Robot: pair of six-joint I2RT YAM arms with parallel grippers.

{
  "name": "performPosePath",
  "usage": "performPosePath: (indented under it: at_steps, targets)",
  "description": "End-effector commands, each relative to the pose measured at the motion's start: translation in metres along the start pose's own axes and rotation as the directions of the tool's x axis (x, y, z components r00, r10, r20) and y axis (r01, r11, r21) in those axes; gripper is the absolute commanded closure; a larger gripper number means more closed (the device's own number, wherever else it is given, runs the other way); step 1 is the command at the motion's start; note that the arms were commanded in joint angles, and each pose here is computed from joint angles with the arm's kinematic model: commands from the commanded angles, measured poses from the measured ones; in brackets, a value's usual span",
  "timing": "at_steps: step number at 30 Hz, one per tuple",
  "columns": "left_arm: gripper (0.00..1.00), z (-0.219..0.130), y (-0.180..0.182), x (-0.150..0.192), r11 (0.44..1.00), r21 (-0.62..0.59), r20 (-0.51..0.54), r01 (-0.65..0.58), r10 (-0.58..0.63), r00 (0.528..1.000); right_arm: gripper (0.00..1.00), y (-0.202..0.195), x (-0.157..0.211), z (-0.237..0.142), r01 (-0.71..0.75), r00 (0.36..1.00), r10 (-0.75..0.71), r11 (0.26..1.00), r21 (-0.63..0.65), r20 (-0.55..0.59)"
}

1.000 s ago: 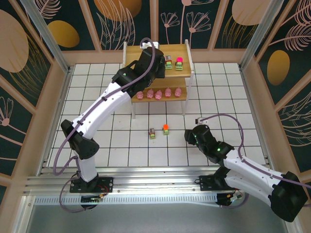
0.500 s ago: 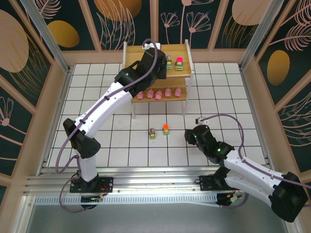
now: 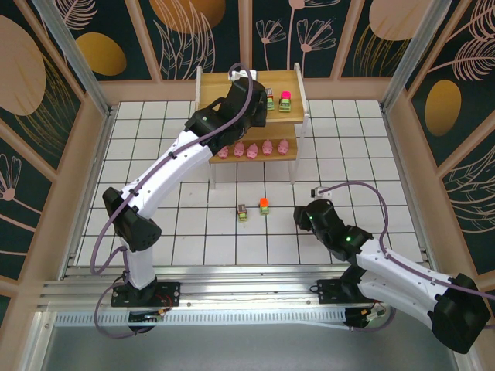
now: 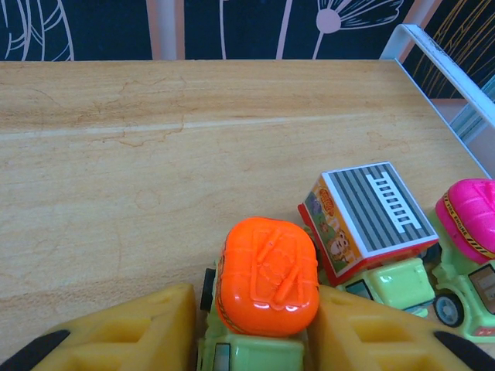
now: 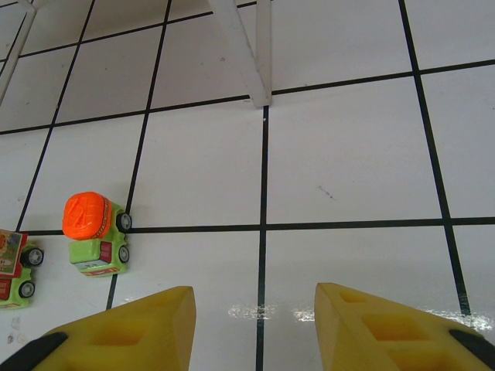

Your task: Place and organize the plastic toys onto the shelf

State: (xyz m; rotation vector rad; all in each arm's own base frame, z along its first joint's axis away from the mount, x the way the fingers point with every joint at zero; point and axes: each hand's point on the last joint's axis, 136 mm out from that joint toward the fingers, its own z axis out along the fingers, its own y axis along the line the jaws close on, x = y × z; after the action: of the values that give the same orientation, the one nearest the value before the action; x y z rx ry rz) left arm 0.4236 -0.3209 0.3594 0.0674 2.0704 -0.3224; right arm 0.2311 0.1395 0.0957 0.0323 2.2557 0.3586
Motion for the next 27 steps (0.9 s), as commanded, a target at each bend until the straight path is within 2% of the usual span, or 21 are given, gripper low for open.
performPosePath:
  at_steps: [1, 16, 22, 23, 27]
  targets:
    - [0.57, 0.003, 0.002, -0.007, 1.0, 0.0, 0.024, 0.017, -0.017, 1.0, 0.55, -0.003, 0.0, 0.0, -0.018, 1.0, 0.017, 1.0, 0.012, 0.021]
    - [0.54, -0.041, 0.004, -0.031, 0.999, 0.026, 0.108, 0.042, -0.044, 0.993, 0.55, -0.002, 0.0, 0.0, -0.014, 1.0, 0.014, 1.0, 0.01, 0.019]
    - [0.53, -0.063, 0.0, -0.025, 1.0, 0.0, 0.138, 0.008, -0.008, 0.99, 0.55, -0.002, -0.001, 0.0, -0.013, 1.0, 0.013, 1.0, 0.008, 0.02]
    - [0.52, -0.075, 0.0, -0.028, 1.0, 0.004, 0.157, 0.009, -0.009, 0.988, 0.55, -0.002, -0.001, 0.0, -0.013, 1.0, 0.013, 1.0, 0.008, 0.02]
    - [0.52, -0.09, -0.006, -0.013, 1.0, 0.018, 0.161, -0.01, 0.007, 0.987, 0.55, -0.001, 0.0, 0.0, -0.012, 1.0, 0.012, 1.0, 0.007, 0.019]
